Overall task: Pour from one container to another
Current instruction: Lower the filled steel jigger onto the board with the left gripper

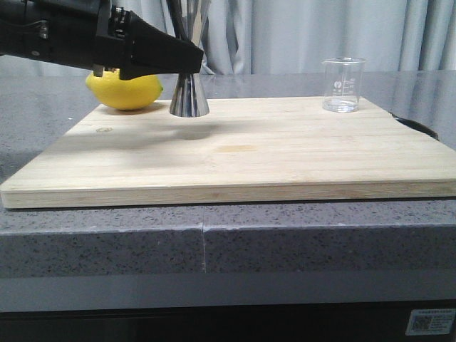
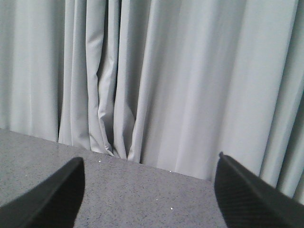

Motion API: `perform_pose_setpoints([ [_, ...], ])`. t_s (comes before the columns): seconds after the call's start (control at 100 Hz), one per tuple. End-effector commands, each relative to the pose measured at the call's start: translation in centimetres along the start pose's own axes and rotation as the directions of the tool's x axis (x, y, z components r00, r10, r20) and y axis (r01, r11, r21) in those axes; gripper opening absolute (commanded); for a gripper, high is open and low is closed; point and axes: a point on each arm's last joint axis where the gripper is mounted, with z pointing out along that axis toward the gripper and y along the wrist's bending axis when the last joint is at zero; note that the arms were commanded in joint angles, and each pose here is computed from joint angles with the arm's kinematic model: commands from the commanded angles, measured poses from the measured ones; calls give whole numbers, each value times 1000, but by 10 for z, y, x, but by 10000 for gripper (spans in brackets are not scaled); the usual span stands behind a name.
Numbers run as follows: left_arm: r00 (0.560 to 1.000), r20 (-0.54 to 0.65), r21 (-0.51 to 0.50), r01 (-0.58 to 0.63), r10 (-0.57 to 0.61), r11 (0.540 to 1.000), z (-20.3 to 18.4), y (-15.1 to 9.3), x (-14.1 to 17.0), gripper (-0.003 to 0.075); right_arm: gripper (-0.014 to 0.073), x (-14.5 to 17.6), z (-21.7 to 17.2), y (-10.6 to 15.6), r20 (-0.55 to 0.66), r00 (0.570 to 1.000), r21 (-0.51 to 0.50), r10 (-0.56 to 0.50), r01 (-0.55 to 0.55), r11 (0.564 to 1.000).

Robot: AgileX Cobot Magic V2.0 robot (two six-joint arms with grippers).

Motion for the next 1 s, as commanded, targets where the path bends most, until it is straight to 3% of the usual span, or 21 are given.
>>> perform_pose_setpoints([
  [0.0,992,120,-9,-29,30,1000,-5,-2,-29,59,514,-20,-9,-2,98,995,7,-12,12,1000],
  [0.61,989,141,-79,-28,39,996,-24,14,-27,59,514,-20,-13,-3,79,997,12,-13,12,1000],
  [0.99,979,197,-9,48,-45,999,-19,21,-6,59,514,-20,-13,-3,74,997,13,-13,12,1000],
])
